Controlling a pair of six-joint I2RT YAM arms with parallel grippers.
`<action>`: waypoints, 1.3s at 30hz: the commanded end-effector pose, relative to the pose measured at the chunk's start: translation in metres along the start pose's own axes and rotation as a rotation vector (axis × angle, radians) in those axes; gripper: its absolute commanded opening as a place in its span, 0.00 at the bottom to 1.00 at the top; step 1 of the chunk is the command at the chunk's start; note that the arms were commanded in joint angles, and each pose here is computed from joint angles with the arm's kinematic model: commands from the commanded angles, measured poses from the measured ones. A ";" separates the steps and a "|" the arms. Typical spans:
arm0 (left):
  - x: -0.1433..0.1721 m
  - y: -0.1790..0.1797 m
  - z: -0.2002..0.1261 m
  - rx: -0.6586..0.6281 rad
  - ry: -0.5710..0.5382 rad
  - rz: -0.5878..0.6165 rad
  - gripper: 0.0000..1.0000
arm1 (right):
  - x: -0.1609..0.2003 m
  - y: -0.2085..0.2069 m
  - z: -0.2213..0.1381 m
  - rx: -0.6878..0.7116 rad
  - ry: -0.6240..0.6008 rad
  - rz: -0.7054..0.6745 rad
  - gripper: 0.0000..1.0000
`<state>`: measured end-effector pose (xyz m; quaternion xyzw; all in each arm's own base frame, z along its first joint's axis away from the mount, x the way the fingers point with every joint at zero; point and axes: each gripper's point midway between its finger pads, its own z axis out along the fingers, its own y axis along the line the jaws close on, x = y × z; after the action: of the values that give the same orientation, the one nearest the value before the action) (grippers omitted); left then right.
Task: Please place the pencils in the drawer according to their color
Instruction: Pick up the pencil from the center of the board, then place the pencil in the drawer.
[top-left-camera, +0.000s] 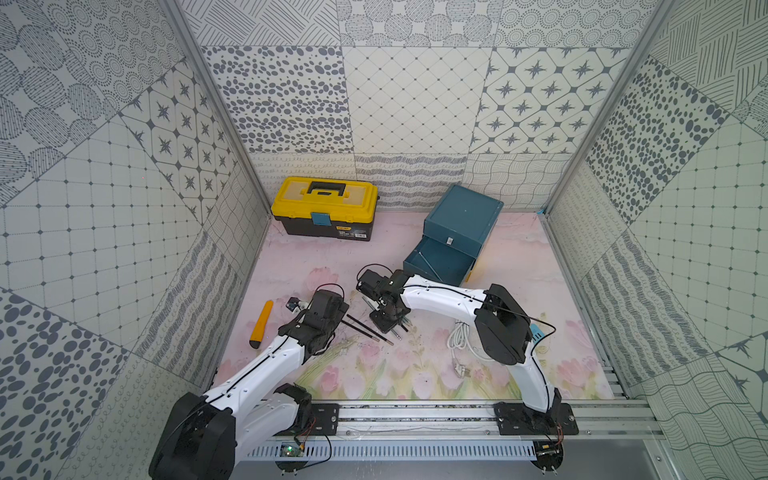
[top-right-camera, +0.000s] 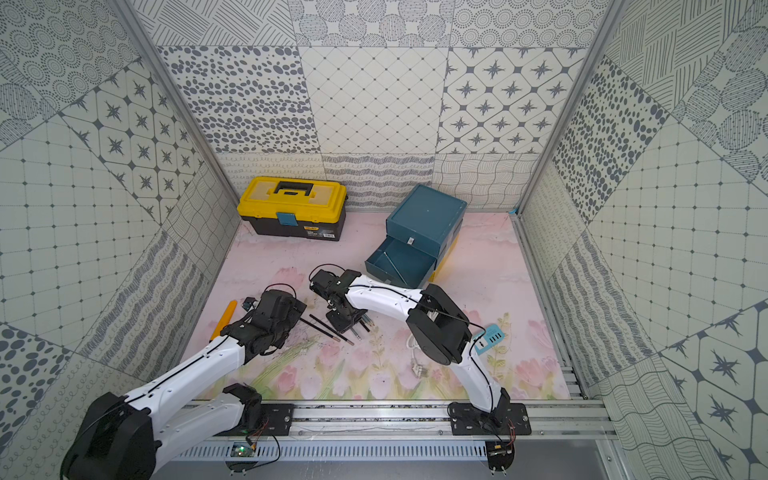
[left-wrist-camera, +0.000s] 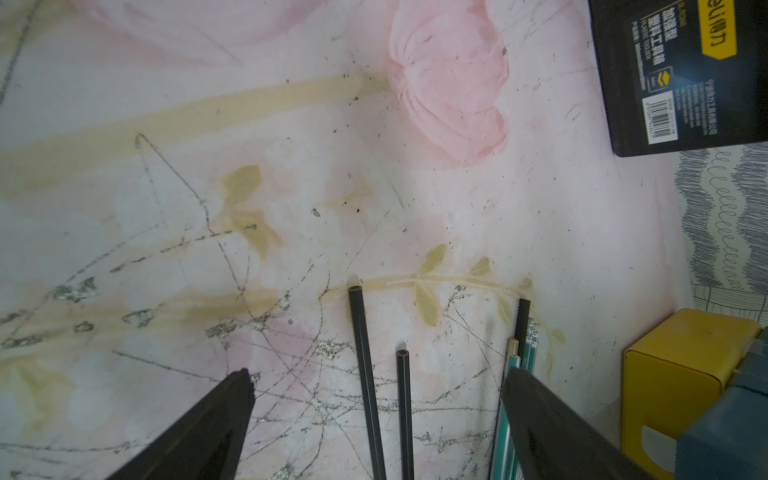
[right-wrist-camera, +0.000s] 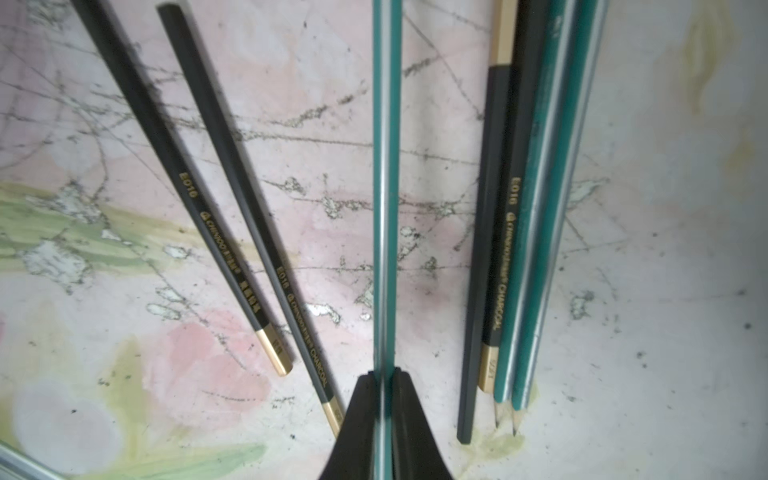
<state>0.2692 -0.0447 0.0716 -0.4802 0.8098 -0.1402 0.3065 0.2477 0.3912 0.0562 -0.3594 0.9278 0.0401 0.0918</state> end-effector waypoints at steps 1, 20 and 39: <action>0.000 0.002 0.001 -0.002 0.001 -0.010 0.99 | -0.016 -0.003 -0.030 0.008 -0.081 -0.006 0.00; 0.001 -0.004 0.004 0.005 0.010 -0.004 0.99 | -0.049 -0.064 -0.128 0.135 -0.332 0.072 0.00; 0.005 -0.007 0.005 0.014 0.034 0.003 0.99 | -0.026 -0.205 -0.168 0.347 -0.376 0.233 0.00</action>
<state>0.2693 -0.0495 0.0644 -0.4774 0.8167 -0.1422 0.2913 0.3786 0.2407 0.2178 -0.2142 0.9282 -0.0360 0.3022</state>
